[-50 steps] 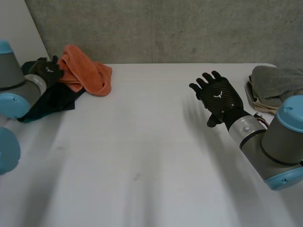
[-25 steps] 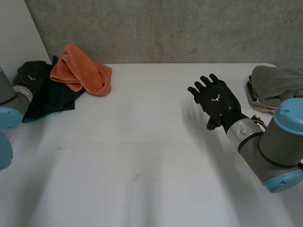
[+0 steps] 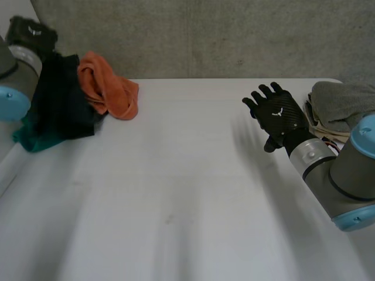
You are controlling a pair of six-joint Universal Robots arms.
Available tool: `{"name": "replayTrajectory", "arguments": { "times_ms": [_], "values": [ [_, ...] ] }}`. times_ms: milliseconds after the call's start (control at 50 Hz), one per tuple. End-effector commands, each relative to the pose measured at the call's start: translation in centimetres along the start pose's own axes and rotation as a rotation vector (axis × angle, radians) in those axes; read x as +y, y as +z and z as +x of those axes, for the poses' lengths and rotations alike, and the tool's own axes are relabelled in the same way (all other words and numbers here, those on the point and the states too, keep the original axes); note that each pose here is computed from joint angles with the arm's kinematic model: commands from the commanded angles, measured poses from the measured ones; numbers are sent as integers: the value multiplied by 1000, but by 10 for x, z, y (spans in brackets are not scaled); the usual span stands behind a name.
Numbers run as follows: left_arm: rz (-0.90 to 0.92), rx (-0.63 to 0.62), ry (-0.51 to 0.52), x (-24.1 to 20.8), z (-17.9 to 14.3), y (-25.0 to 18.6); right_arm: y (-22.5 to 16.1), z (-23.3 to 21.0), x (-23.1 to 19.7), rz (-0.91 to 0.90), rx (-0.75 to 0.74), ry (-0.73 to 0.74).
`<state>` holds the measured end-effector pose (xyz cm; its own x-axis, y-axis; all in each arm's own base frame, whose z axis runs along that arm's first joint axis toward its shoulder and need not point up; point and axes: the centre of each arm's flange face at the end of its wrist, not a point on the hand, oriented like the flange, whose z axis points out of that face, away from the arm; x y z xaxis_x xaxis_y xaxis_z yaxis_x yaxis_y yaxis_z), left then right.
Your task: Fold the laundry.
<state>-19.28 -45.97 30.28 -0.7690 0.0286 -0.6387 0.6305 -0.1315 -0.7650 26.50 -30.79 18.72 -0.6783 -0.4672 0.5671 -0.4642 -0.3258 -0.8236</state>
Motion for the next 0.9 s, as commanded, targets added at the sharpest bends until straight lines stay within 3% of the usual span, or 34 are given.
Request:
{"name": "replayTrajectory", "arguments": {
  "times_ms": [20, 140, 220, 320, 380, 440, 620, 740, 900],
  "values": [
    [1, 30, -27, -11, 2, -15, 1, 7, 0, 1, 17, 26],
    [-155, 51, 44, 32, 6, -13, 2, 8, 2, -3, 20, 22],
    [-186, 127, -50, 37, 15, -22, 4, 9, 2, -1, 21, 20],
    [-215, 218, -255, 34, 31, -41, 5, 7, 7, -12, 16, 21],
    [-244, 249, -276, 37, 44, -47, 6, 6, 9, -16, 13, 13],
    [-269, 253, -245, 44, 49, -47, 6, 5, 10, -18, 12, 8],
    [-284, 221, -6, 52, 41, -45, 5, 3, 9, -19, 7, -2],
    [-242, 201, 78, 60, 34, -33, 4, 0, 10, -23, 1, 0],
    [-243, 232, 205, 118, 41, -1, 3, -6, 12, -31, -11, -11]
  ]
}}
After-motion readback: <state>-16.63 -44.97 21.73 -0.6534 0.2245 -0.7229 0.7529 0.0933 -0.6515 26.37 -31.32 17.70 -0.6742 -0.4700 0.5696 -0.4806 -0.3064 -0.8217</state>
